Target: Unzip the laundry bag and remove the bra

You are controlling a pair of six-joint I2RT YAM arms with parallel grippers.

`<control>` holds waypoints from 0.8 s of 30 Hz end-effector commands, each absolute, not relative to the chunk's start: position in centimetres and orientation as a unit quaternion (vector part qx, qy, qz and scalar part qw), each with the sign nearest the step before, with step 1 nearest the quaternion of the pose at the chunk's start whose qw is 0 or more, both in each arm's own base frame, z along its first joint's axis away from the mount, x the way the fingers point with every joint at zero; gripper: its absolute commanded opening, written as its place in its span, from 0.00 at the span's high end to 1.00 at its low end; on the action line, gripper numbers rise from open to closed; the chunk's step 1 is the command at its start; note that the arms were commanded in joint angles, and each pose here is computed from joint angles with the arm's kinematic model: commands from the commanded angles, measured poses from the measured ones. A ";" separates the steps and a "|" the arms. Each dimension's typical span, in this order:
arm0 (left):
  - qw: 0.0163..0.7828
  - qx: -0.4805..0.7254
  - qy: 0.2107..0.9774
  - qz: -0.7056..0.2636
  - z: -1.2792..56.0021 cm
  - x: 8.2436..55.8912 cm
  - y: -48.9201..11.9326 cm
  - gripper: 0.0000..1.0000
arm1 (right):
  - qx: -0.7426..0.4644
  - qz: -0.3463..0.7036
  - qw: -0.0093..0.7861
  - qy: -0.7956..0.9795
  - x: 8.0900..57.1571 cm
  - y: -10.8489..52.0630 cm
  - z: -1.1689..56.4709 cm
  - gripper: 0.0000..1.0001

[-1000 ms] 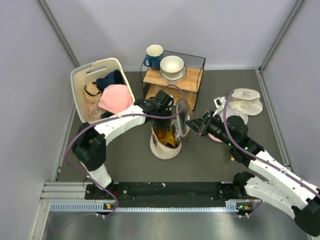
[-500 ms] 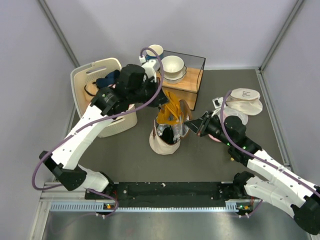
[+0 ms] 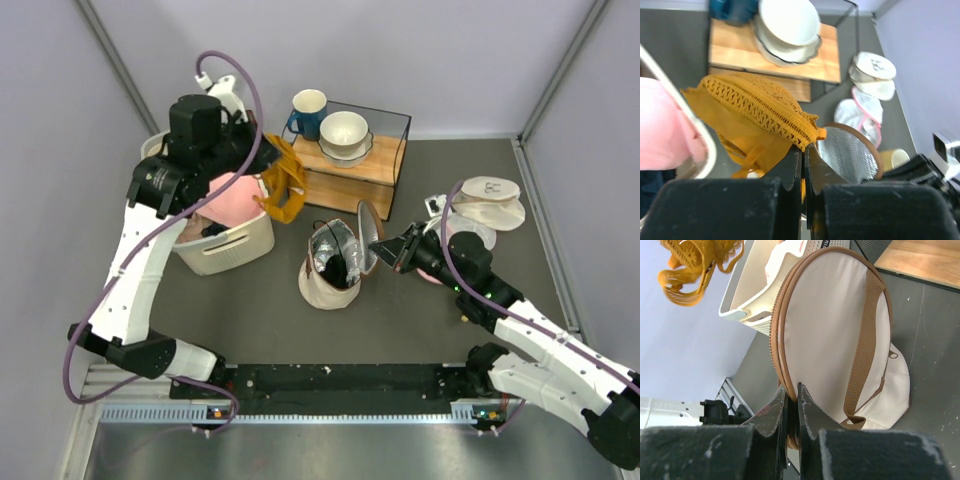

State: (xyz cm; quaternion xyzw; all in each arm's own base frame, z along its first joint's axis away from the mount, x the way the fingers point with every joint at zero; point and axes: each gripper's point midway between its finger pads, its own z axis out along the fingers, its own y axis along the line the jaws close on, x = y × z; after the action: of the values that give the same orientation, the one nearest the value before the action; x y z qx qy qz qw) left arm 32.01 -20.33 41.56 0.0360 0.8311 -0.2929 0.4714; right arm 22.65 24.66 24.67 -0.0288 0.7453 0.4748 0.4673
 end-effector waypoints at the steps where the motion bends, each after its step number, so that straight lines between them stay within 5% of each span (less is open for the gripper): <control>1: 0.515 -0.008 0.819 -0.251 43.8 33.0 -15.9 1.00 | -0.033 0.480 0.479 0.734 22.8 24.6 25.4 1.00; 9: 0.571 -0.114 0.802 -0.135 45.1 34.8 -7.0 1.00 | -0.035 0.481 0.480 0.733 22.9 24.6 25.4 1.00; 24: 0.543 -0.257 0.798 -0.043 39.4 40.8 3.8 1.00 | -0.041 0.482 0.482 0.731 23.1 24.9 25.6 1.00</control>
State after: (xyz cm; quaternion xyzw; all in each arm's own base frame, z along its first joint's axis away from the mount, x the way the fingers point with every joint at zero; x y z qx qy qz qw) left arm 38.55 1.79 39.00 -0.2334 0.8195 -0.0526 0.5207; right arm 22.67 24.81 24.54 -0.0313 0.7461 0.4756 0.4649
